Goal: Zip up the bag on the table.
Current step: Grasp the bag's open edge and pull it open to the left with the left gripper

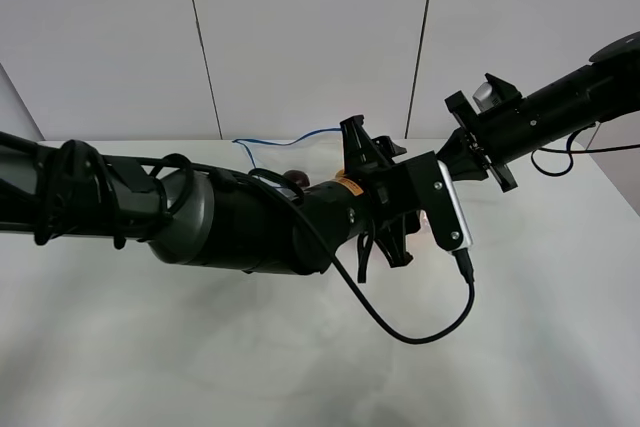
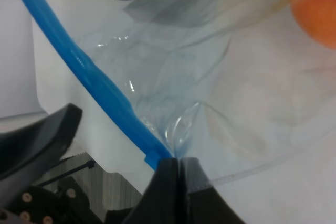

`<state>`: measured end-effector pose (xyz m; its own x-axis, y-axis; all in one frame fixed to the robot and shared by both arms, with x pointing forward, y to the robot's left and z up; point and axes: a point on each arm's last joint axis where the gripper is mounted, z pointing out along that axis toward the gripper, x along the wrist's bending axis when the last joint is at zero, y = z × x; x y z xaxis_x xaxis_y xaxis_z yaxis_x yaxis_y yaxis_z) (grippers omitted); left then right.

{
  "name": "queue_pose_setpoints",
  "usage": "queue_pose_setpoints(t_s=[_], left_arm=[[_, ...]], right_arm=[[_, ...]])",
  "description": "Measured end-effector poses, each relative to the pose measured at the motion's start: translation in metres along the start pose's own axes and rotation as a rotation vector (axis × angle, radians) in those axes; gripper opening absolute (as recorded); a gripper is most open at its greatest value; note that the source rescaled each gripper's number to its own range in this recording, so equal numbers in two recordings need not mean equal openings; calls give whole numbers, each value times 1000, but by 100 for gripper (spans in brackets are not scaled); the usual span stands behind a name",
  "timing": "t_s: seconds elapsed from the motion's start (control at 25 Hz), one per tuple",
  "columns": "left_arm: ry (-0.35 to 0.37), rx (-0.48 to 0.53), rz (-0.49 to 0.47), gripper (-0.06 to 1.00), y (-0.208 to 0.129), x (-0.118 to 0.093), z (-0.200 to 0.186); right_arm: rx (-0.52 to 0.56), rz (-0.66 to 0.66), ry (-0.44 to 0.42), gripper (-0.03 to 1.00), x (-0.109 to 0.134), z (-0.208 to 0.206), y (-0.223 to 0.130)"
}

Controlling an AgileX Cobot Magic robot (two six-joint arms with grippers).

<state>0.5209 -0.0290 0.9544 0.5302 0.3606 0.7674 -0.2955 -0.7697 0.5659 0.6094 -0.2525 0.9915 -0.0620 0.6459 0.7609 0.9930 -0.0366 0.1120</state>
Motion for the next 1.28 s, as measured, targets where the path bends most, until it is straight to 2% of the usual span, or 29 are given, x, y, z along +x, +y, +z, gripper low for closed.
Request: queue_pose_setpoints(t_s=[0.32,0.44,0.64,0.88,1.04,1.16,1.28], left_arm=[[-18,0,16,62,-5,-11,6],[23,-14,25,53,-3,-7,6],[16,-14,27,42,-3,-8,6],[12,-13,27,19,-3,-8,6],[8,-13,28,11,-3,-9,6],[1,-13,29,0,-3,-9,6],[0,-13,29,0,-3,-9,6]], right_arm=[[0,0,0,0,0,0,0],[0,0,0,0,0,0,0],[0,0,0,0,0,0,0],[0,0,0,0,0,0,0],[0,0,0,0,0,0,0],[0,0,0,0,0,0,0],[0,0,0,0,0,0,0]])
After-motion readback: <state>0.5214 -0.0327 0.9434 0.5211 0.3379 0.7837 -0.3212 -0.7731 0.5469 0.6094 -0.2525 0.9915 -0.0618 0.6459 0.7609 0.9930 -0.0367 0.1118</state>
